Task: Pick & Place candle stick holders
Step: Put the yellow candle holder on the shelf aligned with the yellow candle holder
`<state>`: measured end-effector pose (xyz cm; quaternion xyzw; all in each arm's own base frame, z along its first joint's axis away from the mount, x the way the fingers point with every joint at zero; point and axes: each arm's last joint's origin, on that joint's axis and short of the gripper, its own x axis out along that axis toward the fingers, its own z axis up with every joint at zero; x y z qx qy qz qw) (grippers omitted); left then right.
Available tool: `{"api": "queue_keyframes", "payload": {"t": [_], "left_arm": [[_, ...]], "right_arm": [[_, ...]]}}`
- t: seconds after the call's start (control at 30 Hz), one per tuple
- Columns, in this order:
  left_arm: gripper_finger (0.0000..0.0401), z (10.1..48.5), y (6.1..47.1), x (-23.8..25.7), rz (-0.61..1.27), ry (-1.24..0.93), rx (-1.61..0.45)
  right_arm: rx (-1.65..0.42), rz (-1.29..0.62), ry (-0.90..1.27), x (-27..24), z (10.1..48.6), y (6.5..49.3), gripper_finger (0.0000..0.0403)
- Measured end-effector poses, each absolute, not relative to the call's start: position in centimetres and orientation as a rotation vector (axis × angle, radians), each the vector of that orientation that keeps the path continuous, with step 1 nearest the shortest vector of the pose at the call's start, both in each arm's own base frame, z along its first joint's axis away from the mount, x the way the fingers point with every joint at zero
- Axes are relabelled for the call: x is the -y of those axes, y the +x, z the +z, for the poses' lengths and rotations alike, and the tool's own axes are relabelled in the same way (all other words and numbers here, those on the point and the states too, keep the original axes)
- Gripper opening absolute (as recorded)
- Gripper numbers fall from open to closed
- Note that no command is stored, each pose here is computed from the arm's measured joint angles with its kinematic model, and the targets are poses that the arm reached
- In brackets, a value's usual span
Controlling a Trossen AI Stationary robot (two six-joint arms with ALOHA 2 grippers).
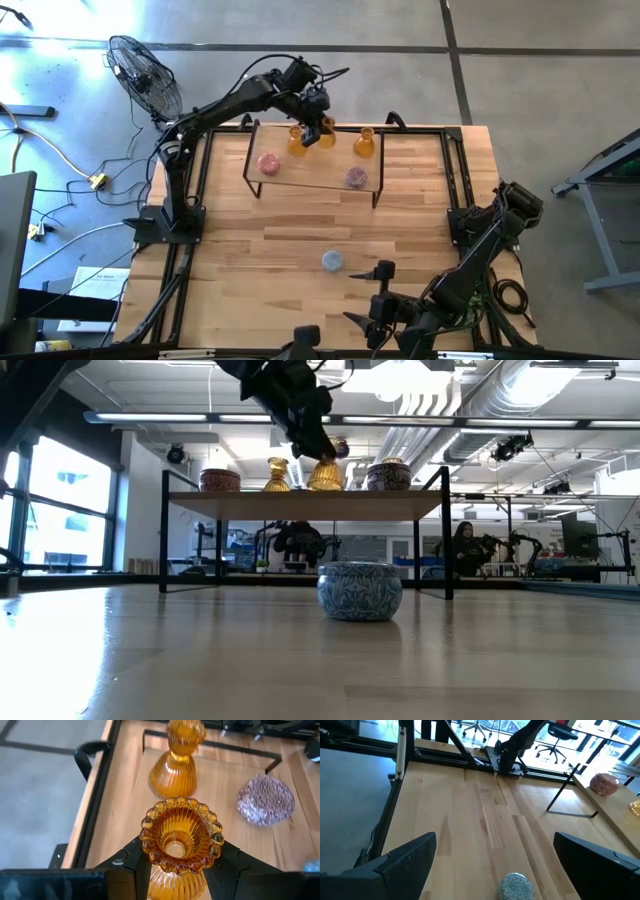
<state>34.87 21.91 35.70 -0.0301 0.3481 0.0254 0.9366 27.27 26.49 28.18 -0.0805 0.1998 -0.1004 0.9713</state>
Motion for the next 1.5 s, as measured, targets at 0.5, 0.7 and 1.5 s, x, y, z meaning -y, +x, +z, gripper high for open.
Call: {"api": "queue_keyframes", "payload": {"t": [0.5,0.7,1.5], "left_arm": [[0.0138,35.3,35.7,-21.2,0.041,-0.036,-0.723],[0.0138,34.8,36.0,-21.3,0.032,-0.029,-0.699],[0.0138,31.9,36.3,-21.3,-0.037,-0.051,-0.693]], "right_arm": [[-0.409,-0.201,-0.185,-26.4,28.2,27.3,0.0398],[-0.410,-0.198,-0.186,-26.4,28.2,27.3,0.0398],[-0.410,-0.197,-0.183,-26.4,28.2,27.3,0.0398]]}}
